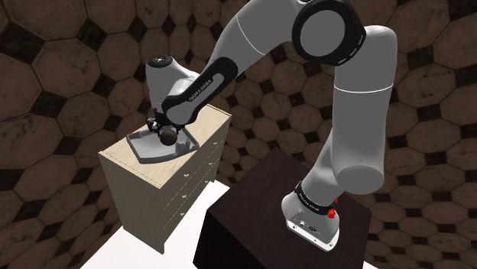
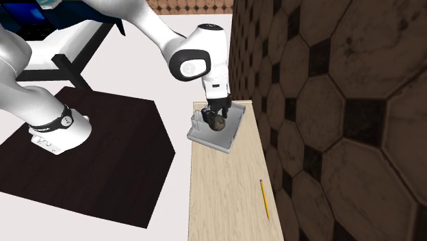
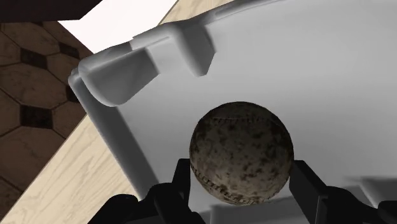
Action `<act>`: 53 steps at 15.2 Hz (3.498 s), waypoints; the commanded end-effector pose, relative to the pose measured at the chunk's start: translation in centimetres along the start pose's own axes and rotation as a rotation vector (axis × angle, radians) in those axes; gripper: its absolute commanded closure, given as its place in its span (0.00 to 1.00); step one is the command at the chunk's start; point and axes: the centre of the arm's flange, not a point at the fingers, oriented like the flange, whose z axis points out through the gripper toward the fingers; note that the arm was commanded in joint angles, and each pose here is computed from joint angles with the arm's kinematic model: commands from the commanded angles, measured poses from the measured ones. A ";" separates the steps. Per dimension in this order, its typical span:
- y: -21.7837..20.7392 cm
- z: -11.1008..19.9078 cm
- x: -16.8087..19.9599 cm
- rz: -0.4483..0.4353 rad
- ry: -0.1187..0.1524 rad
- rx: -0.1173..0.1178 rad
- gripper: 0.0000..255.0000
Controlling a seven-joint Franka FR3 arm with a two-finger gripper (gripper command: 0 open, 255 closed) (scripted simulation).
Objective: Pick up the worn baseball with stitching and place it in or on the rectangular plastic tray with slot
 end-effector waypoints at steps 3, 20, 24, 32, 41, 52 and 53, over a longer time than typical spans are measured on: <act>0.3 -2.1 0.4 0.000 0.000 0.000 1.00; 1.0 -10.9 2.1 0.000 0.000 0.000 1.00; -0.7 -13.1 1.6 0.000 0.000 0.000 1.00; -1.1 -9.0 0.8 0.000 0.000 0.000 1.00; -1.4 -5.4 0.1 0.000 0.000 0.000 1.00; -1.4 -5.4 0.1 0.000 0.000 0.000 0.00; -1.4 -5.4 0.1 0.000 0.000 0.000 0.00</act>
